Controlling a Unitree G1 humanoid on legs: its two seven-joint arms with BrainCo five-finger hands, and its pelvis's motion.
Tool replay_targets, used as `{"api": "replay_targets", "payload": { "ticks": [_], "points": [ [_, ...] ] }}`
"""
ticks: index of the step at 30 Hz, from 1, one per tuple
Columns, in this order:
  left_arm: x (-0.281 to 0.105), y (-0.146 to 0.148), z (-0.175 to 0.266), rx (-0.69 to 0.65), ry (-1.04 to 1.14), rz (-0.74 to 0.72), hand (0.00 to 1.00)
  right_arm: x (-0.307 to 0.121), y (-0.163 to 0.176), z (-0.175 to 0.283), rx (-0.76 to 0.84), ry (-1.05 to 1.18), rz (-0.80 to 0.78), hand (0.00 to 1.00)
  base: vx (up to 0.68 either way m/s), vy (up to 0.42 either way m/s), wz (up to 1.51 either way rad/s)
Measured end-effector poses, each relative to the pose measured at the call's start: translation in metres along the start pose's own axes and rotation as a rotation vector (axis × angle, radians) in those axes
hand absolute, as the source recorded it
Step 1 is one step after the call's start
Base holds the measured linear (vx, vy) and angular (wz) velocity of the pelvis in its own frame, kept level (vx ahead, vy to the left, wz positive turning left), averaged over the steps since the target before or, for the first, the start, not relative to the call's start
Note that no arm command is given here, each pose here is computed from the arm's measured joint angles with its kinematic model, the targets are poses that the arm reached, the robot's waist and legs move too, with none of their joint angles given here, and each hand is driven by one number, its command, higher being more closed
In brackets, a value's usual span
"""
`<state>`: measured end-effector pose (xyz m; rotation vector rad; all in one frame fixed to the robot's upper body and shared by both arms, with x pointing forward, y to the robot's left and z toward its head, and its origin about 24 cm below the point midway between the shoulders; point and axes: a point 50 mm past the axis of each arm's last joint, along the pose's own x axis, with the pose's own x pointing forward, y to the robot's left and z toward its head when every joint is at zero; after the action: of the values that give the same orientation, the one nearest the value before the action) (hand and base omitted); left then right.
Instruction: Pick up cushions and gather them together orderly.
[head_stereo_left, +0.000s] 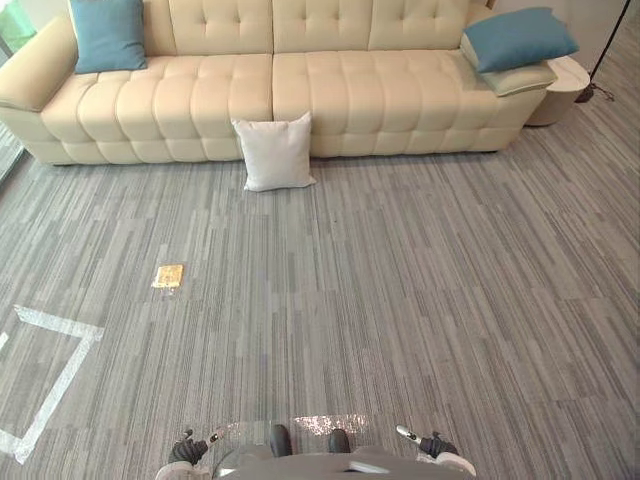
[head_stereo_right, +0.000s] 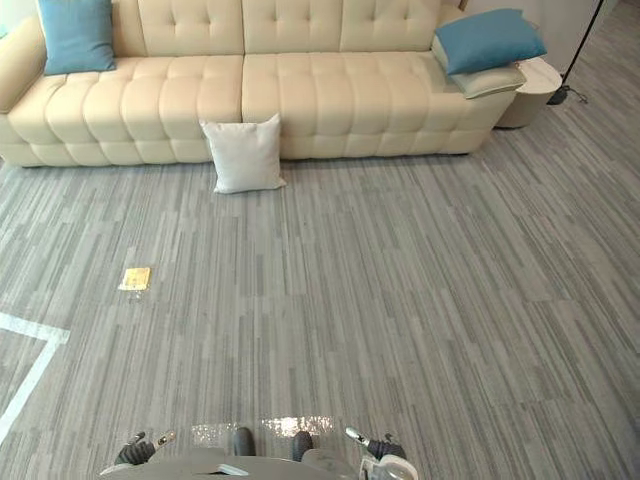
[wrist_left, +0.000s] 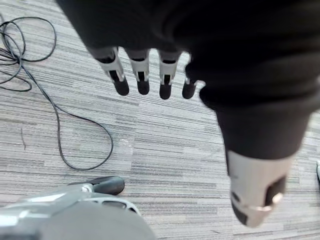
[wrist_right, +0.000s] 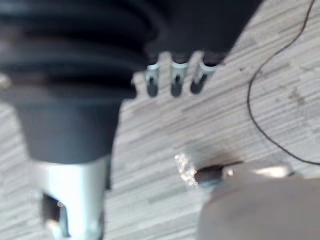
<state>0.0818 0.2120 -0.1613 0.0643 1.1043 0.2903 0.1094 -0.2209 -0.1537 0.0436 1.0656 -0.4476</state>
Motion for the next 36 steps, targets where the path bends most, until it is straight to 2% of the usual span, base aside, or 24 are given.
{"api": "replay_targets", "payload": {
  "ticks": [9,13,17,25,31,36],
  "points": [
    [0.006,-0.007,0.026,0.019,-0.063,-0.02,0.0,0.001,-0.006,0.01,0.005,-0.041,-0.015,0.0,0.32,0.016,0.35],
    [0.006,-0.017,0.033,0.039,-0.084,-0.052,0.0,-0.003,-0.007,-0.012,0.011,0.019,-0.019,0.0,0.6,-0.148,0.73],
    [0.003,-0.036,0.038,-0.066,-0.105,-0.079,0.0,-0.003,-0.011,-0.002,0.018,-0.024,-0.03,0.0,0.61,-0.271,0.32],
    [0.0,-0.034,0.063,-0.181,-0.208,-0.057,0.0,-0.003,-0.005,0.02,0.002,-0.111,-0.011,0.0,0.46,-0.143,-0.17],
    [0.001,-0.032,0.069,-0.2,-0.23,-0.046,0.0,-0.006,0.014,0.019,0.012,-0.113,0.032,0.0,0.32,0.126,0.0],
    [0.001,-0.025,0.063,-0.273,-0.215,-0.023,0.0,-0.008,0.02,0.009,-0.007,-0.088,0.037,0.0,0.41,0.327,-0.41]
  ]
}}
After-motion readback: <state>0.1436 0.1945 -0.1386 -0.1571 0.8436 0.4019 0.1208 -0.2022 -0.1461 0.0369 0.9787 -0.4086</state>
